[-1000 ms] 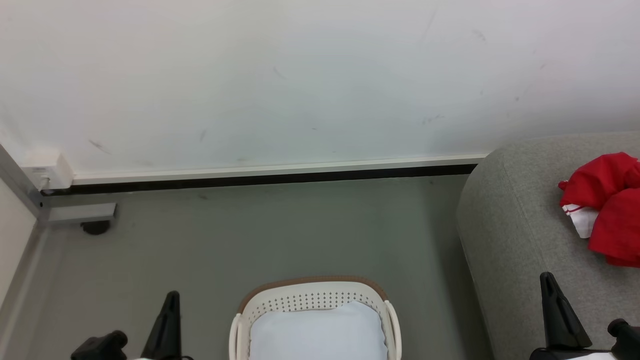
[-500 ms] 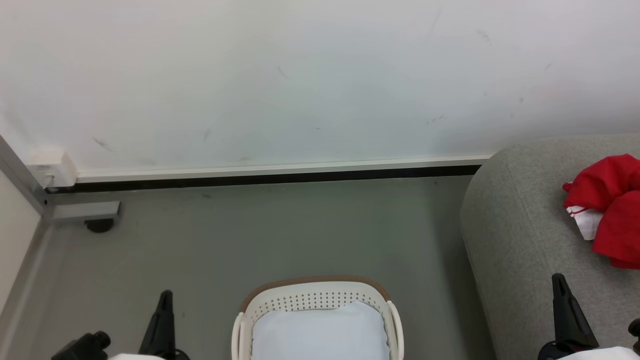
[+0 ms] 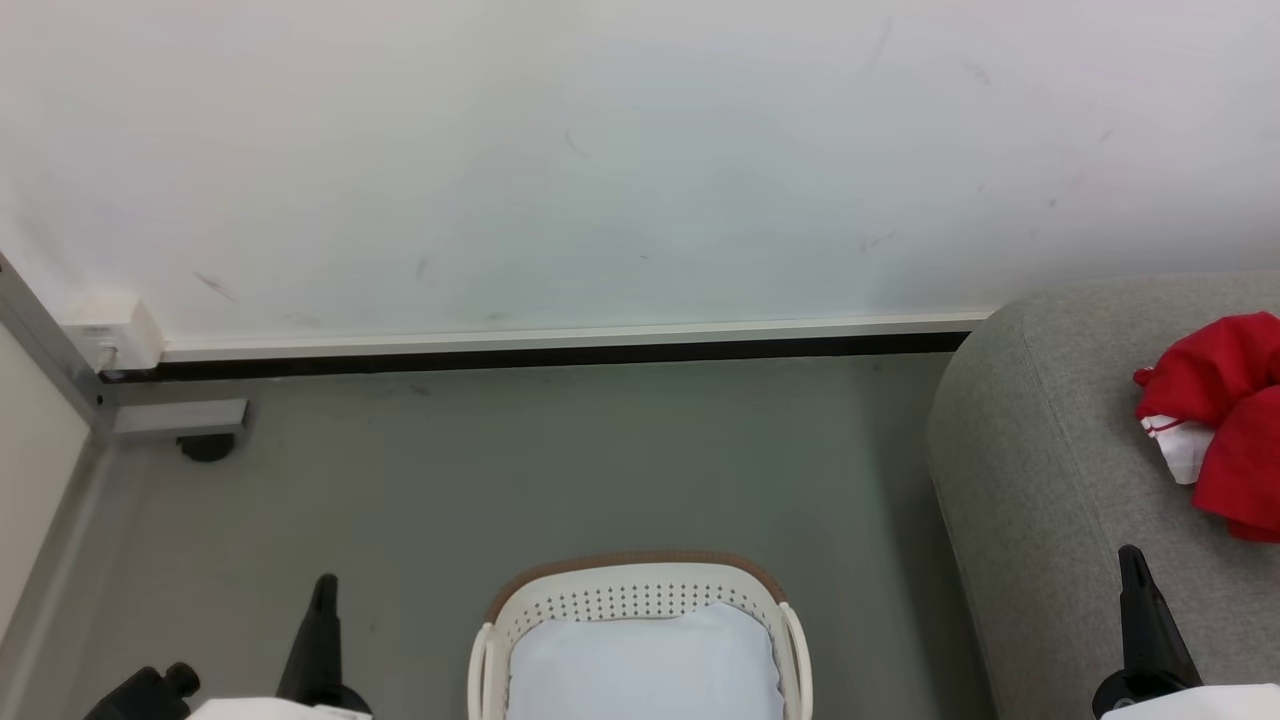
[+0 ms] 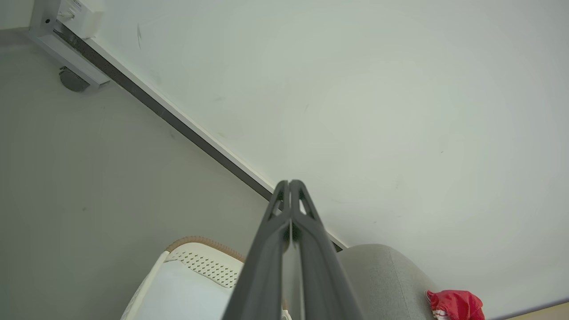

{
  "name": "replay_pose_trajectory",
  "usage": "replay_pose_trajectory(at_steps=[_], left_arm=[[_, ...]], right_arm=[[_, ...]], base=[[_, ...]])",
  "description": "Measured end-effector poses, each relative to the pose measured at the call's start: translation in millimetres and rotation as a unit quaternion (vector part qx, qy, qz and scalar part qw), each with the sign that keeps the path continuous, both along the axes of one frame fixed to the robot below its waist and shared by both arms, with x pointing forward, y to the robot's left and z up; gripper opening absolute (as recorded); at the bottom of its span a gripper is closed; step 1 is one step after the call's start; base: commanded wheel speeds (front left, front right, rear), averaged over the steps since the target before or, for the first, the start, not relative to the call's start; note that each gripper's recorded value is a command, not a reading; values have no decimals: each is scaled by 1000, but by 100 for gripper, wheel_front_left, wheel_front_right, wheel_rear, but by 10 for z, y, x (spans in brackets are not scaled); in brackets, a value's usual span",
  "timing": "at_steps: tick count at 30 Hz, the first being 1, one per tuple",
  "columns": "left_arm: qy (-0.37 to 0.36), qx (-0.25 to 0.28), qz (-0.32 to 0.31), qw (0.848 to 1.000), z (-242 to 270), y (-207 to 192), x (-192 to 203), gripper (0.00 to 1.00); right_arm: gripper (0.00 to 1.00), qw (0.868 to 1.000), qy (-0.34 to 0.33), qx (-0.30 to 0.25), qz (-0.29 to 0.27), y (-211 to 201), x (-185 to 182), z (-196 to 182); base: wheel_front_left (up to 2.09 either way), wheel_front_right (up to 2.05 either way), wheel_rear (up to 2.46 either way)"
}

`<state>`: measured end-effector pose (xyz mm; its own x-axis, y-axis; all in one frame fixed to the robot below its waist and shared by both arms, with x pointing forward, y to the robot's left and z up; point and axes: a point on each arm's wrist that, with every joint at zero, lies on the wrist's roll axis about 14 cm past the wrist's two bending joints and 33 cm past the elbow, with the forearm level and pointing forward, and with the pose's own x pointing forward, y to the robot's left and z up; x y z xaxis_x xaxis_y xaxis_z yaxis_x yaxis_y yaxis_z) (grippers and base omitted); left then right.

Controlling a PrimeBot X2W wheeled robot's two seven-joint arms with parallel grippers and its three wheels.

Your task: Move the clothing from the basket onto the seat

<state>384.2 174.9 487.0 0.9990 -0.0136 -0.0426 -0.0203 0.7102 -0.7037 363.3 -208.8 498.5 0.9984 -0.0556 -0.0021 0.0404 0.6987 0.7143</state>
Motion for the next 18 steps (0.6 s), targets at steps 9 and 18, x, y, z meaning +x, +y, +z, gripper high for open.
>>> replay_pose_trajectory(at_steps=[9, 18], left_arm=[[4, -54, 6, 998, 9, 32, 13, 0], [7, -108, 10, 994, 19, 62, 21, 0]], right_arm=[[0, 998, 1, 56, -2, -5, 35, 3], [0, 995, 3, 104, -1, -6, 64, -2]], base=[[0, 0, 0], [0, 0, 0]])
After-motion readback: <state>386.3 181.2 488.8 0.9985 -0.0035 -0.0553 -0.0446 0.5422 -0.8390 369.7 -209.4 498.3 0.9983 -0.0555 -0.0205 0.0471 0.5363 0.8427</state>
